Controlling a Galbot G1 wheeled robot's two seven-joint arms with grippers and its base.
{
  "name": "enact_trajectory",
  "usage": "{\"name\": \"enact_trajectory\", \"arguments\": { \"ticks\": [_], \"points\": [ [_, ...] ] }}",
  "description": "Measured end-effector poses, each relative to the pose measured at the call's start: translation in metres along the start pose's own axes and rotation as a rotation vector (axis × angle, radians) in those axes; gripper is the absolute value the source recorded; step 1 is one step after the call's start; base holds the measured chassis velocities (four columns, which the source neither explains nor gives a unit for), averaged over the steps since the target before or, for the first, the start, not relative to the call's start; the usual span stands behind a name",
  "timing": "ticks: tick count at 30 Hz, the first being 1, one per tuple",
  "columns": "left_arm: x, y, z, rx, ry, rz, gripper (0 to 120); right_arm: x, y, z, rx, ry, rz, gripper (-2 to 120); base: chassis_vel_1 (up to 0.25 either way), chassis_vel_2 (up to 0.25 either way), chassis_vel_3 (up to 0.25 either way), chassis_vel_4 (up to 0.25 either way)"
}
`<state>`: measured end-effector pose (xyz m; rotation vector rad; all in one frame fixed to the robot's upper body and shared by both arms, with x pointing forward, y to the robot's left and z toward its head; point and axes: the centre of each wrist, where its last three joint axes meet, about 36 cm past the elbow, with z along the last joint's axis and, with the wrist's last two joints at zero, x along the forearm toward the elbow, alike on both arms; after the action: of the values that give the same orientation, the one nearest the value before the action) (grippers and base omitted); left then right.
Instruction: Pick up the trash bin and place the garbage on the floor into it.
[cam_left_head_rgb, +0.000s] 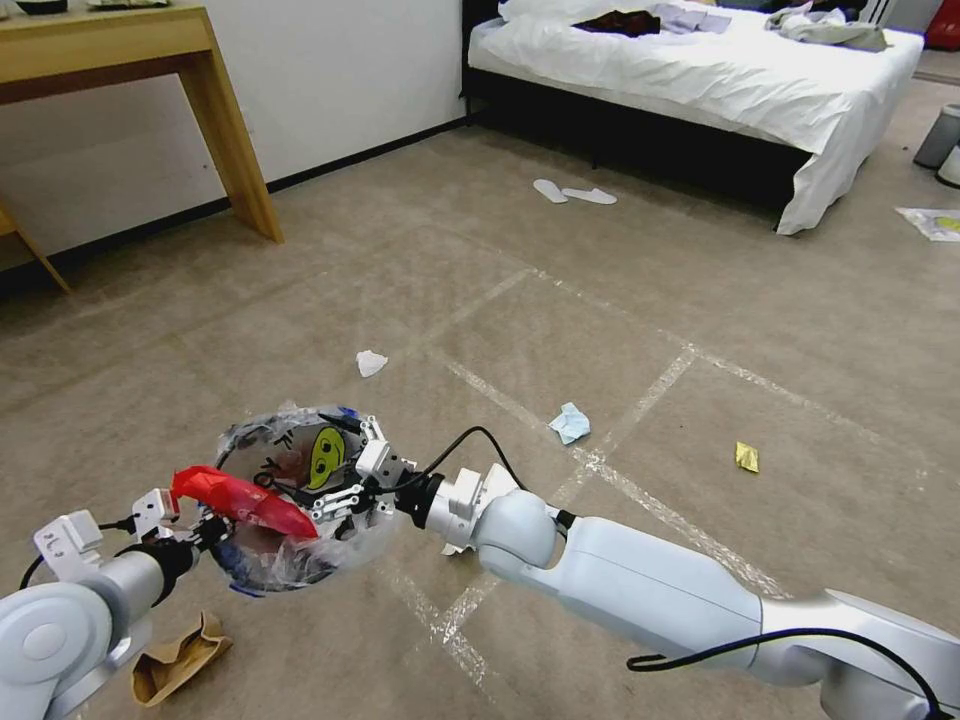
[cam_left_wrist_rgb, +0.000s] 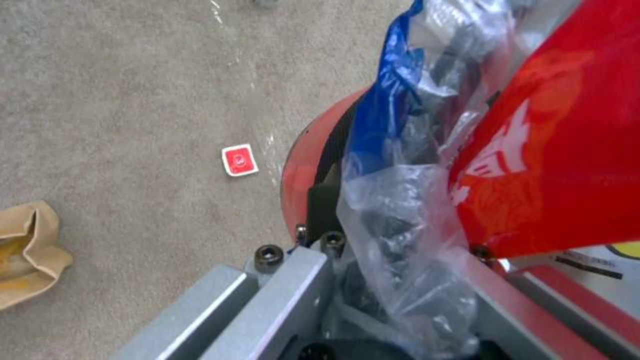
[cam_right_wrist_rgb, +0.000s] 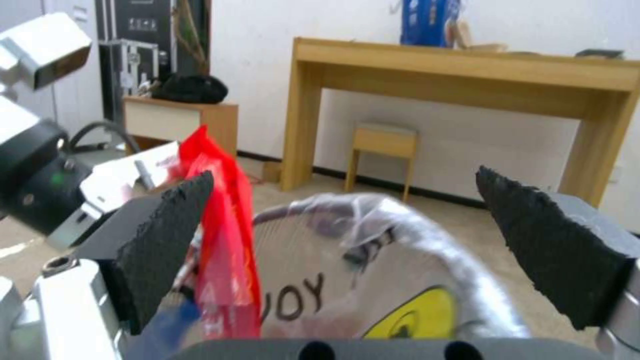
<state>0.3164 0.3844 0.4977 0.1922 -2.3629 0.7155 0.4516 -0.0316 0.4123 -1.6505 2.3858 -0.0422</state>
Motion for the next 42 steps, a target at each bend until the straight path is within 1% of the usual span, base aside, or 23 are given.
{"name": "enact_trajectory", "arguments": {
  "ticks": [6, 9, 10, 12, 13, 14, 15, 17, 19, 20, 21, 23, 24, 26, 27, 29, 30, 31, 33, 34, 37, 39, 42],
  "points": [
    [-0.001, 0.002, -0.001, 0.001, 0.002, -0.007, 0, 0.007, -0.012, -0.020, 0.009, -0.038, 0.029, 100, 0.000, 0.000, 0.000, 0.000],
    [-0.003, 0.005, -0.002, 0.004, 0.001, -0.013, 0, 0.017, -0.026, -0.051, 0.011, -0.086, 0.072, 100, 0.000, 0.000, 0.000, 0.000],
    [-0.003, 0.005, -0.002, 0.004, 0.001, -0.013, 0, 0.017, -0.026, -0.051, 0.011, -0.086, 0.072, 100, 0.000, 0.000, 0.000, 0.000],
    [-0.004, 0.006, -0.002, 0.006, 0.000, -0.016, 0, 0.032, -0.040, -0.084, -0.001, -0.141, 0.130, 100, 0.000, 0.000, 0.000, 0.000],
    [-0.004, 0.006, -0.002, 0.006, 0.000, -0.016, 0, 0.032, -0.040, -0.084, -0.001, -0.141, 0.130, 100, 0.000, 0.000, 0.000, 0.000],
    [-0.004, 0.006, -0.002, 0.004, -0.001, -0.016, 0, 0.043, -0.050, -0.102, -0.011, -0.168, 0.171, 100, 0.000, 0.000, 0.000, 0.000],
    [-0.004, 0.006, -0.002, 0.004, -0.001, -0.016, 0, 0.043, -0.050, -0.102, -0.011, -0.168, 0.171, 100, 0.000, 0.000, 0.000, 0.000],
    [-0.004, 0.006, -0.003, 0.002, -0.005, -0.017, 0, 0.062, -0.066, -0.115, -0.037, -0.187, 0.251, 100, 0.000, 0.000, 0.000, 0.000],
    [-0.004, 0.007, -0.003, 0.002, -0.006, -0.018, 0, 0.069, -0.072, -0.116, -0.055, -0.187, 0.289, 100, 0.000, 0.000, 0.000, 0.000],
    [-0.004, 0.007, -0.004, 0.000, -0.008, -0.020, 0, 0.083, -0.080, -0.117, -0.098, -0.179, 0.369, 100, 0.000, 0.000, 0.000, 0.000],
    [-0.004, 0.007, -0.004, 0.000, -0.008, -0.020, 0, 0.083, -0.080, -0.117, -0.098, -0.179, 0.369, 100, 0.000, 0.000, 0.000, 0.000],
    [-0.005, 0.008, -0.004, -0.002, -0.009, -0.024, 0, 0.097, -0.083, -0.113, -0.176, -0.152, 0.467, 100, 0.000, 0.000, 0.000, 0.000],
    [-0.005, 0.008, -0.004, -0.002, -0.009, -0.024, 0, 0.097, -0.083, -0.113, -0.176, -0.152, 0.467, 100, 0.000, 0.000, 0.000, 0.000],
    [-0.006, 0.008, -0.003, -0.004, -0.008, -0.026, 0, 0.107, -0.082, -0.106, -0.278, -0.092, 0.570, 100, 0.000, 0.000, 0.000, 0.000],
    [-0.006, 0.008, -0.003, -0.004, -0.008, -0.026, 0, 0.107, -0.082, -0.106, -0.278, -0.092, 0.570, 100, 0.000, 0.000, 0.000, 0.000],
    [-0.006, 0.008, -0.003, -0.004, -0.008, -0.025, 0, 0.111, -0.078, -0.100, -0.378, -0.026, 0.659, 100, 0.000, 0.000, 0.000, 0.000],
    [-0.006, 0.008, -0.003, -0.004, -0.009, -0.026, 0, 0.112, -0.075, -0.095, -0.460, 0.040, 0.728, 100, 0.000, 0.000, 0.000, 0.000],
    [-0.006, 0.008, -0.003, -0.004, -0.009, -0.026, 0, 0.112, -0.075, -0.095, -0.460, 0.040, 0.728, 100, 0.000, 0.000, 0.000, 0.000],
    [-0.006, 0.008, -0.003, -0.004, -0.008, -0.028, 0, 0.114, -0.070, -0.086, -0.571, 0.136, 0.815, 100, 0.000, 0.000, 0.000, 0.000],
    [-0.006, 0.008, -0.003, -0.004, -0.008, -0.028, 0, 0.114, -0.070, -0.086, -0.571, 0.136, 0.815, 100, 0.000, 0.000, 0.000, 0.000],
    [-0.005, 0.010, -0.002, -0.004, -0.009, -0.035, 0, 0.113, -0.062, -0.070, -0.713, 0.271, 0.907, 100, 0.000, 0.000, 0.000, 0.000],
    [-0.005, 0.010, -0.002, -0.004, -0.009, -0.037, 0, 0.112, -0.061, -0.067, -0.731, 0.292, 0.924, 100, 0.000, 0.000, 0.000, 0.000],
    [-0.004, 0.011, -0.002, -0.004, -0.010, -0.041, 0, 0.106, -0.055, -0.055, -0.805, 0.378, 0.975, 100, 0.000, 0.000, 0.000, 0.000]
  ]
}}
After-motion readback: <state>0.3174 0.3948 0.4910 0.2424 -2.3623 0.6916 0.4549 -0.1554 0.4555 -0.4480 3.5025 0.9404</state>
